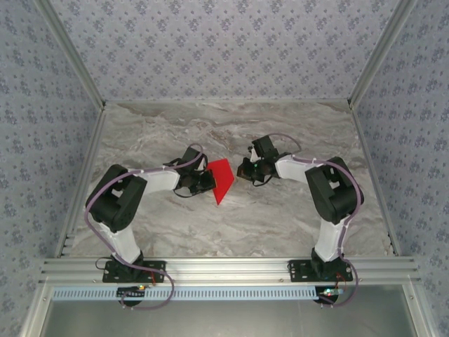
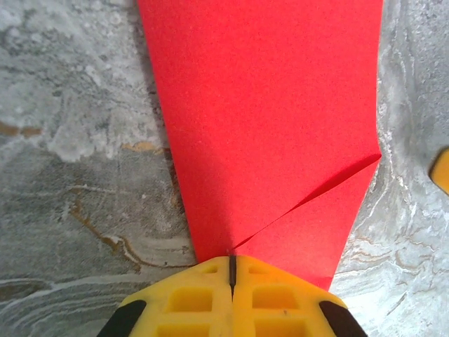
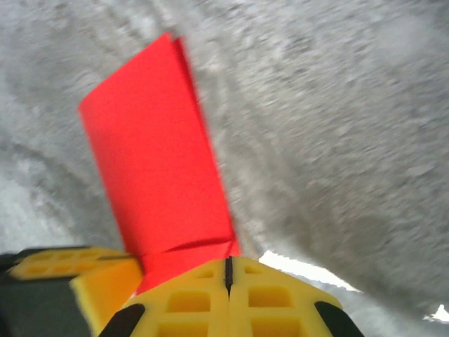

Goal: Fold a paper plane with a square sheet of paper (pick it up from the middle)

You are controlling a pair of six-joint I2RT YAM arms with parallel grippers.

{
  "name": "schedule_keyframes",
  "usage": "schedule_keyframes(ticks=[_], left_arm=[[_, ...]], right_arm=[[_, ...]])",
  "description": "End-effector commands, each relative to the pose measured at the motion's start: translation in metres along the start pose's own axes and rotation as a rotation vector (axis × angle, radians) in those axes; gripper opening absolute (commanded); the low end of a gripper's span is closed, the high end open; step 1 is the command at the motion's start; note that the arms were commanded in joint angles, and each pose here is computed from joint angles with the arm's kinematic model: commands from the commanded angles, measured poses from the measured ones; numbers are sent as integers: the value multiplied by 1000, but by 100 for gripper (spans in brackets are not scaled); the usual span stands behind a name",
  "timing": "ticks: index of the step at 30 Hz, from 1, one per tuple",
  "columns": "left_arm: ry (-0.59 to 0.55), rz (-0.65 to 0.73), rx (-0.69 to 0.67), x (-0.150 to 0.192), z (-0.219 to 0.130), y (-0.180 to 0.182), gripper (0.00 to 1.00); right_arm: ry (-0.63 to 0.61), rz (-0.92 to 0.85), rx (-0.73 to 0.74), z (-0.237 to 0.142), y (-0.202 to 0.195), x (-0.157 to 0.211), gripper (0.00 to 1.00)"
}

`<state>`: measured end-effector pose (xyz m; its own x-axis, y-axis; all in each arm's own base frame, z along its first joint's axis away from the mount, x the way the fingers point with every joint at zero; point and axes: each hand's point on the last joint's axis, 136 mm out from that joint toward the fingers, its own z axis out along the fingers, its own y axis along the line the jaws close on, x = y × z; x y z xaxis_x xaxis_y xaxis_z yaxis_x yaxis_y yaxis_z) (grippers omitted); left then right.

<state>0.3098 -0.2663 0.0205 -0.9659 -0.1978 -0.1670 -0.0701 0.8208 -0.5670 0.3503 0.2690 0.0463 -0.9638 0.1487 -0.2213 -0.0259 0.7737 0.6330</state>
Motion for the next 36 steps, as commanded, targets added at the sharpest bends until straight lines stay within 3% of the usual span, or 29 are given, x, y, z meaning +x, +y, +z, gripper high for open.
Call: schedule_keyframes(ticks=[1, 10, 36], left_arm=[[25, -38, -56, 12, 11, 22, 0], [15, -21, -55, 12, 12, 23, 0], [-27, 14, -52, 1, 5, 16, 0]], right_arm=[[66, -38, -113, -1, 35, 29, 0], [161, -73, -199, 13, 61, 81, 0], [217, -68, -180, 34, 48, 97, 0]])
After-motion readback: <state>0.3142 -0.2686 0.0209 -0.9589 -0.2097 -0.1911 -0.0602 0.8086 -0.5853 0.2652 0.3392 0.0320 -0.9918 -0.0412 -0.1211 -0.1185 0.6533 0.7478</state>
